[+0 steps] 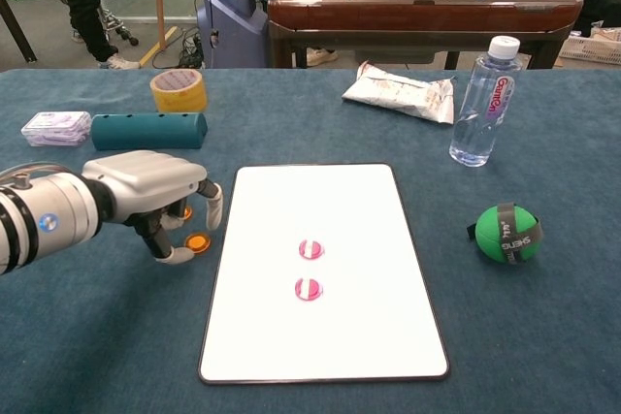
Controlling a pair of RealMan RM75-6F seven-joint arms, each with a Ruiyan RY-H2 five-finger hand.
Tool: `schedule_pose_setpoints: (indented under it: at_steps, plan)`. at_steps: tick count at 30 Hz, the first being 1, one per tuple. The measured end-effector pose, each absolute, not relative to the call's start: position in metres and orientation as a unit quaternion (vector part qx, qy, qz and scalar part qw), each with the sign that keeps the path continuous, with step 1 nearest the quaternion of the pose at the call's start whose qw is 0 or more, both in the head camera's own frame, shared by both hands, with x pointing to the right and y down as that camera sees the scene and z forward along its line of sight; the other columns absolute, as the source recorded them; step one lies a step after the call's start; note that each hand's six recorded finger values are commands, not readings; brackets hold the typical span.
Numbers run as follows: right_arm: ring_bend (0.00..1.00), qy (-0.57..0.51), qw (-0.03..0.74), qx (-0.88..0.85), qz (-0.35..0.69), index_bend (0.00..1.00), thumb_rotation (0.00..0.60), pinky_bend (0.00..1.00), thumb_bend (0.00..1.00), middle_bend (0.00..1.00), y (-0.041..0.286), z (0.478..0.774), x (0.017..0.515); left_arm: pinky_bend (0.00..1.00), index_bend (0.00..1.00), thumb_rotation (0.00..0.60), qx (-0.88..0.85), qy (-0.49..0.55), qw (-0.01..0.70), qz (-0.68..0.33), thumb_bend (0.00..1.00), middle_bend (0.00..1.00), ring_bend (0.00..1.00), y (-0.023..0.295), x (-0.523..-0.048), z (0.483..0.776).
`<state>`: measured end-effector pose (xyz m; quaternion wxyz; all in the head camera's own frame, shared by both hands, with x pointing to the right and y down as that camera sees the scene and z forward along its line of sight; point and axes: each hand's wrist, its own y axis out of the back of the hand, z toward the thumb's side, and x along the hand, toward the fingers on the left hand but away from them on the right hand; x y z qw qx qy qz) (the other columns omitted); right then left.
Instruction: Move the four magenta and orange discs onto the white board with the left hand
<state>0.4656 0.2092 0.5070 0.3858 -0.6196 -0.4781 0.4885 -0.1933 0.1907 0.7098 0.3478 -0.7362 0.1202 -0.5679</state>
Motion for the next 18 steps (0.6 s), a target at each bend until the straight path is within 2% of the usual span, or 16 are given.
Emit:
schedule_pose_setpoints:
  at_steps: [18]
  plan:
    - [0.4,-0.477,0.385,-0.62,0.489,0.22,0.6,0.48,0.07,0.36,0.2086,0.5078,0.4652,1.0,0.52,0.6,-0.733,0.111,0.347,-0.575,0.32,1.0,1.0,0.194,-0.1948,0.7154]
